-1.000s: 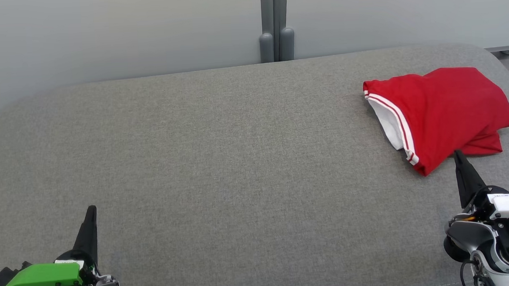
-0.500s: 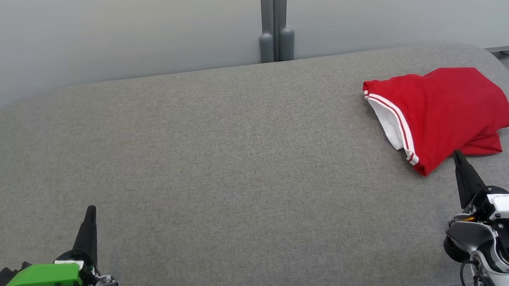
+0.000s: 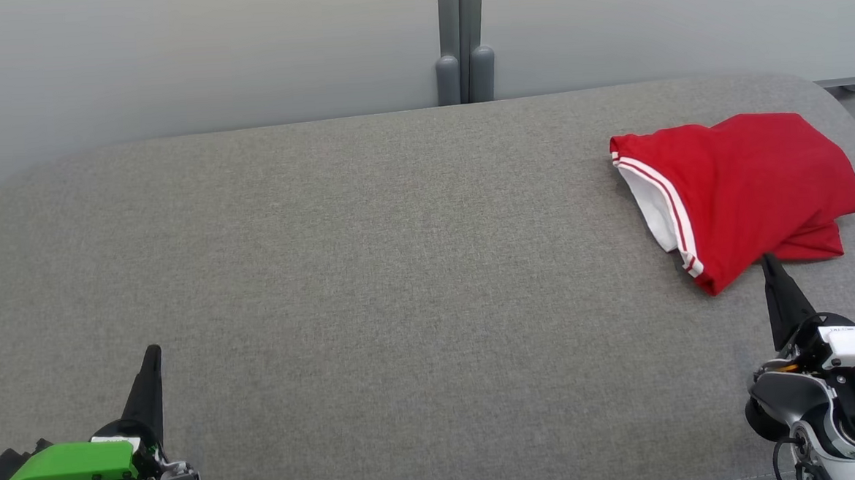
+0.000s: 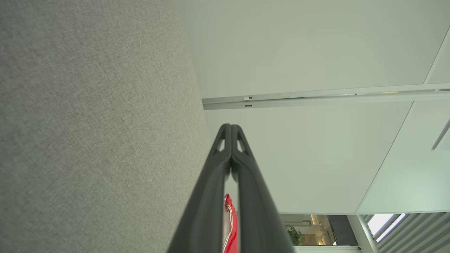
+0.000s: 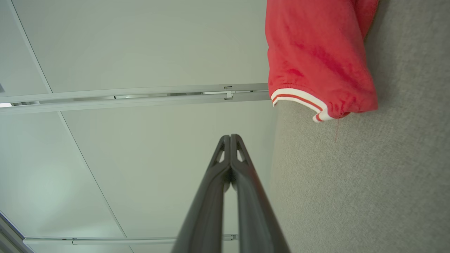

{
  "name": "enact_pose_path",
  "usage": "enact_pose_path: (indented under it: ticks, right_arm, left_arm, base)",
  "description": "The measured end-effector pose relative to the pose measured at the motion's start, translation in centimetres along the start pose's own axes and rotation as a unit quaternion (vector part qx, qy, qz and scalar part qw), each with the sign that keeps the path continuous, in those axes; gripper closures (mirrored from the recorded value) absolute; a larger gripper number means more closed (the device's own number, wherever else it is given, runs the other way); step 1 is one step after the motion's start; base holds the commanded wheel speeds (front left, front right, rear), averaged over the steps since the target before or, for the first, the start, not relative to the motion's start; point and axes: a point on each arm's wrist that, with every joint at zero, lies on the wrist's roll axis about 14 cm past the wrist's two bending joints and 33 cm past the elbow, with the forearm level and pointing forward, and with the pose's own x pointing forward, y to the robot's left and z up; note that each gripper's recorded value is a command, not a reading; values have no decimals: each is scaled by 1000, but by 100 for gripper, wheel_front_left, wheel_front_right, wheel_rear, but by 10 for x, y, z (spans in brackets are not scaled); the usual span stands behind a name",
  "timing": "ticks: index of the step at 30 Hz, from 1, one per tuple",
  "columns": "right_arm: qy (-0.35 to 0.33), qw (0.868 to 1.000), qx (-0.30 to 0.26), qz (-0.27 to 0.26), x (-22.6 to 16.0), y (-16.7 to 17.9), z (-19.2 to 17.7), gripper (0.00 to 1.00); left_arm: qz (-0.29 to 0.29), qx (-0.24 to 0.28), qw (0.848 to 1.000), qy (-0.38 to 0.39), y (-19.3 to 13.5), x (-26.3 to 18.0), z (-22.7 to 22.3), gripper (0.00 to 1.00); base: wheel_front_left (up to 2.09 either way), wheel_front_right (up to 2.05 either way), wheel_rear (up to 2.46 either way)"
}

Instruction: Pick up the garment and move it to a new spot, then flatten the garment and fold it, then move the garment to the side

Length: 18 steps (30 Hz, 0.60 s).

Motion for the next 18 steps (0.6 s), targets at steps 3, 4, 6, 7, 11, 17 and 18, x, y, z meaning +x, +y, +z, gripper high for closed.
enact_pose_path:
  ticks: [3, 4, 6, 7, 11, 17, 18]
  right_arm:
    - [0, 1000, 0, 0, 0, 0, 0, 100]
    - [0, 1000, 0, 0, 0, 0, 0, 100]
    - [0, 1000, 0, 0, 0, 0, 0, 100]
    - [0, 1000, 0, 0, 0, 0, 0, 100]
    - [0, 1000, 0, 0, 0, 0, 0, 100]
    - [0, 1000, 1, -1, 0, 0, 0, 100]
    - [0, 1000, 1, -1, 0, 0, 0, 100]
  left_arm:
    - [0, 0, 1000, 0, 0, 0, 0, 100]
    - [0, 0, 1000, 0, 0, 0, 0, 100]
    - [0, 0, 1000, 0, 0, 0, 0, 100]
    - [0, 0, 1000, 0, 0, 0, 0, 100]
    - [0, 0, 1000, 0, 0, 0, 0, 100]
    - [-1, 0, 1000, 0, 0, 0, 0, 100]
    - [-1, 0, 1000, 0, 0, 0, 0, 100]
  base:
    - [0, 0, 0]
    - [0, 0, 0]
    - [0, 0, 0]
    - [0, 0, 0]
    - [0, 0, 0]
    - [0, 0, 0]
    - [0, 0, 0]
